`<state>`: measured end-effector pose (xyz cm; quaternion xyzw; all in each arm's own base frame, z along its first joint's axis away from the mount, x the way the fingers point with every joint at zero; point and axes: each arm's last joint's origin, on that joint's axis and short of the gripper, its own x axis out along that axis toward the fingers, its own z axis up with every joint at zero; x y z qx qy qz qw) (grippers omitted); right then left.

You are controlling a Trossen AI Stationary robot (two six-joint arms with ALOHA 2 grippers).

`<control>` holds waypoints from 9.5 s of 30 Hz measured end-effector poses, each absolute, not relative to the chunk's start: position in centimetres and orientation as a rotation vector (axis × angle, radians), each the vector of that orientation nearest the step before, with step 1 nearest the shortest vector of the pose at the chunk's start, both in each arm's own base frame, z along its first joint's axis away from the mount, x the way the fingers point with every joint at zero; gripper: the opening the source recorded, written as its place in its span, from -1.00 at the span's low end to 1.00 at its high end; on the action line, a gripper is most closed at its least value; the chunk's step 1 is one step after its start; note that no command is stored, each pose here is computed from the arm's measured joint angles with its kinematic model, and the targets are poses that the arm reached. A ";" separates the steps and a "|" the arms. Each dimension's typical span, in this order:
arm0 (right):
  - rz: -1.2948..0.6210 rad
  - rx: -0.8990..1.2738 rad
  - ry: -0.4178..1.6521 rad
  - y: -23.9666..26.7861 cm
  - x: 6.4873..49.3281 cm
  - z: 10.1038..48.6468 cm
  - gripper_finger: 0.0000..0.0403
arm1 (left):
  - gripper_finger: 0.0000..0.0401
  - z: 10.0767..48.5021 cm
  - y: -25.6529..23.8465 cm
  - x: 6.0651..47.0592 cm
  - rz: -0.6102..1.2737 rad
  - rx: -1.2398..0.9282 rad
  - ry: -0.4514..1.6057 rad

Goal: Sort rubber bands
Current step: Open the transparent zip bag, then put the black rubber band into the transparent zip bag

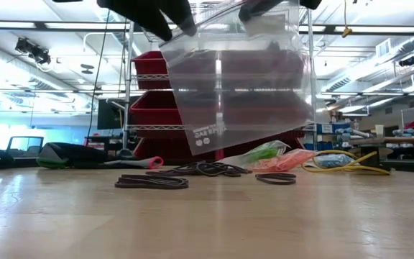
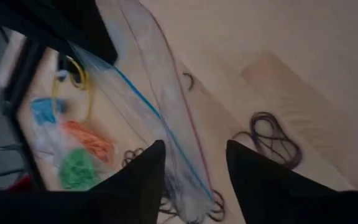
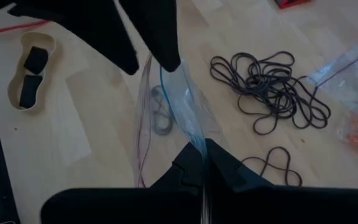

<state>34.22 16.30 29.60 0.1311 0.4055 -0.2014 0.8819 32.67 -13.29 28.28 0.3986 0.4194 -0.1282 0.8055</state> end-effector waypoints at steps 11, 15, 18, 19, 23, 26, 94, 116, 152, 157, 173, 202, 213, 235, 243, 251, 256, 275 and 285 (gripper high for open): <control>-0.413 0.278 0.853 16.2 34.3 29.6 -1.00 | -0.23 32.1 -14.9 33.0 -0.290 0.853 0.738; -0.413 0.279 0.853 16.1 34.3 29.6 -1.00 | -0.23 31.8 -15.2 33.2 -0.345 0.824 0.734; -0.414 0.281 0.851 16.1 34.3 29.6 -1.00 | -0.23 31.1 -15.4 33.7 -0.357 0.822 0.743; -0.414 0.282 0.850 16.1 34.4 29.6 -1.00 | -0.23 30.8 -15.6 34.0 -0.355 0.825 0.740; -0.414 0.285 0.848 16.1 34.4 29.6 -1.00 | -0.23 29.7 -15.6 35.0 -0.284 0.862 0.755; -0.418 0.285 0.851 16.1 34.3 29.6 -1.00 | -0.23 29.4 -15.5 35.4 -0.230 0.881 0.755; -0.444 0.291 0.827 15.3 34.8 29.7 -1.00 | -0.23 29.0 -14.2 36.4 -0.070 0.608 0.834; -0.390 0.274 0.855 15.8 34.7 29.6 -1.00 | -0.25 27.7 -13.2 33.8 -0.202 0.878 1.131; -0.242 0.412 0.677 16.4 36.7 31.1 -0.94 | -1.00 28.3 -20.2 31.8 -0.231 0.917 0.888; -0.274 0.332 0.629 16.8 36.5 31.3 -0.71 | -1.00 26.8 -19.9 31.4 -0.211 0.887 0.938; -0.452 0.340 0.819 17.0 33.8 29.6 -0.38 | -1.00 24.2 -20.9 30.3 -0.250 0.828 0.958; -0.573 0.408 0.791 13.0 28.9 11.5 -0.38 | -1.00 23.5 -21.8 29.4 -0.255 0.596 0.993; -0.553 0.351 0.808 11.9 28.9 11.0 -0.95 | -1.00 23.3 -21.7 29.3 -0.219 0.533 1.009; -0.350 -0.062 0.548 17.4 35.2 23.6 -1.00 | -1.00 23.3 -21.0 29.8 -0.236 0.494 1.037; -0.265 -0.115 0.395 19.3 36.2 27.9 -1.00 | -1.00 23.3 -21.1 29.8 -0.254 0.490 1.039; -0.199 -0.142 0.278 20.6 36.4 30.4 -1.00 | -1.00 23.3 -21.2 29.8 -0.262 0.484 1.034; -0.186 -0.161 0.241 20.9 36.5 32.2 -1.00 | -1.00 23.3 -21.2 29.8 -0.265 0.484 1.034; -0.117 -0.080 0.229 22.1 35.9 33.1 -1.00 | -1.00 23.3 -21.3 29.8 -0.274 0.494 1.028; -0.133 -0.011 0.293 22.2 35.5 30.8 -1.00 | -1.00 23.4 -21.4 29.9 -0.275 0.487 1.015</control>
